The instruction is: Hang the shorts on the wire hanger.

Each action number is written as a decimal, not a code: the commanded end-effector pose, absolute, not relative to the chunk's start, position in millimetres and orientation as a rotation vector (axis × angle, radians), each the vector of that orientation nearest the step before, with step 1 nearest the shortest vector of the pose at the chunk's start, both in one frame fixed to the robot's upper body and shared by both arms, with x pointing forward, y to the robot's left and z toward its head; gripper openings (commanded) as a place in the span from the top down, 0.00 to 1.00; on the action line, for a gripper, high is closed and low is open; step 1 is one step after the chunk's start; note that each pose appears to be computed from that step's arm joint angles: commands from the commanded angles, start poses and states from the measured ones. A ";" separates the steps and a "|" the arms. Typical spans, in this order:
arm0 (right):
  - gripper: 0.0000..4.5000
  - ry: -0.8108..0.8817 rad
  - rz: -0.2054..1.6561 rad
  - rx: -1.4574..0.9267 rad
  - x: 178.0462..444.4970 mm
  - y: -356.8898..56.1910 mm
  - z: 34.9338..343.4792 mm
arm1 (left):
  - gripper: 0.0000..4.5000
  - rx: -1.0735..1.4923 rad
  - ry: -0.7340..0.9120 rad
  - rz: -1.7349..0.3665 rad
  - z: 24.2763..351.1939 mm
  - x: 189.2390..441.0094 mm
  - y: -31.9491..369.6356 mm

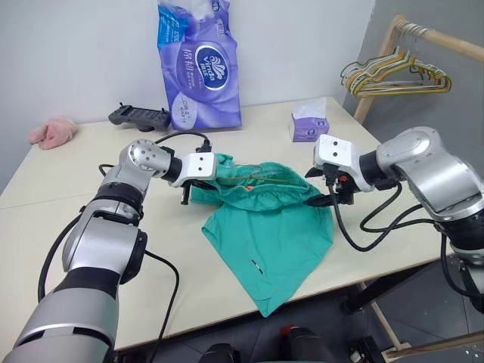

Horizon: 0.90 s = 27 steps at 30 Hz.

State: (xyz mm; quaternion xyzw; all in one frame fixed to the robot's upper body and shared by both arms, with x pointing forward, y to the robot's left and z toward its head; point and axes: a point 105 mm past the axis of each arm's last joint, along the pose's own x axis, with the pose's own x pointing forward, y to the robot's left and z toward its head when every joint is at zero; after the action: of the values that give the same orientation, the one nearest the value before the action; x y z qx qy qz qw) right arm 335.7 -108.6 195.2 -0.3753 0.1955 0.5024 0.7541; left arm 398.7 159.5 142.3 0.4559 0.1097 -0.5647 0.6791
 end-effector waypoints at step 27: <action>0.25 0.437 1.022 -1.048 383.5 -96.8 149.2 | 1.00 1.016 0.158 -1.224 167.6 406.1 153.6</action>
State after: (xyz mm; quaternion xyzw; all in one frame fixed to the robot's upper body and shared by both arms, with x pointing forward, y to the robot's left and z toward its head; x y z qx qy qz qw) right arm 377.4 -99.0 133.9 -0.4590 0.2248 0.4715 0.7187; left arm 399.4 158.2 141.2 0.4504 0.1146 -0.5644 0.6823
